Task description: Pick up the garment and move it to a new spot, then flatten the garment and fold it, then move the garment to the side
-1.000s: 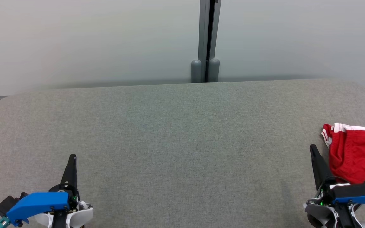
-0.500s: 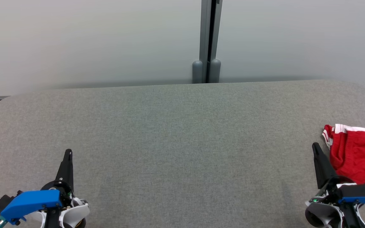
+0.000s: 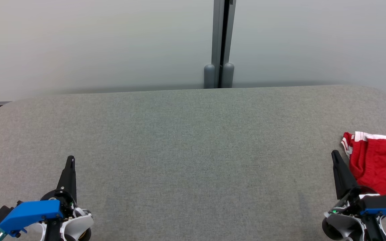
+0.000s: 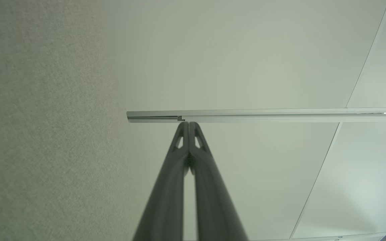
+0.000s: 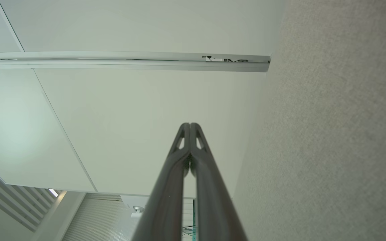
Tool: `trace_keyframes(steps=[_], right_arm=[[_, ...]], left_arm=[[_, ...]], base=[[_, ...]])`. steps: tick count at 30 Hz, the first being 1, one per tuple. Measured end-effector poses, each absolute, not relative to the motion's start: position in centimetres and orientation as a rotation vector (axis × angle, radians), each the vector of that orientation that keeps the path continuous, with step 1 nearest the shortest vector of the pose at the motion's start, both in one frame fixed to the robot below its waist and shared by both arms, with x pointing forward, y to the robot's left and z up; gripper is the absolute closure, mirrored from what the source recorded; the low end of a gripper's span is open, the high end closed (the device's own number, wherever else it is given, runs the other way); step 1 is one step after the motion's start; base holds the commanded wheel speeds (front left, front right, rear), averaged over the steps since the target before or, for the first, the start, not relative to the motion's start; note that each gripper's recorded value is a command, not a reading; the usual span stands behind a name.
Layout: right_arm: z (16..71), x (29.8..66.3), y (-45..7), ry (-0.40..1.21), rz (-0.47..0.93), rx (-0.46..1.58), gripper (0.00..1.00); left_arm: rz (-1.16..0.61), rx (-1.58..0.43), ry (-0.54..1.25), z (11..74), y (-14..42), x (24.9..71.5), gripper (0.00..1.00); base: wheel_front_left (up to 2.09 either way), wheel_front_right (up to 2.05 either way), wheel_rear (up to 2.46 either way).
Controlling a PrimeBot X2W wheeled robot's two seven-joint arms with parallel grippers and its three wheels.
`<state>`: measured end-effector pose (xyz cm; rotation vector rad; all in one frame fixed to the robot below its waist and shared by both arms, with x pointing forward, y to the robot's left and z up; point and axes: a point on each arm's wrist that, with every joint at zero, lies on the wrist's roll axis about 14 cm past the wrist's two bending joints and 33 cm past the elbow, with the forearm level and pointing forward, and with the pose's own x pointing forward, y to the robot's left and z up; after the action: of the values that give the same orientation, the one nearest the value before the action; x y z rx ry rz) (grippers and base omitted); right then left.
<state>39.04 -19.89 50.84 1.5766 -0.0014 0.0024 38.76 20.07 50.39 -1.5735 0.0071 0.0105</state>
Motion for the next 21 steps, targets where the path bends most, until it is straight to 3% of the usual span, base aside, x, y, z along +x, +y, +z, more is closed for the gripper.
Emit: trace_keyframes(steps=[21], right_arm=[[50.84, 39.03, -19.89, -0.001, 0.002, 1.577, 1.00]], left_arm=[[0.010, -1.574, 0.007, 50.39, 20.07, 38.76, 1.00]], base=[[0.00, 0.00, 0.00]])
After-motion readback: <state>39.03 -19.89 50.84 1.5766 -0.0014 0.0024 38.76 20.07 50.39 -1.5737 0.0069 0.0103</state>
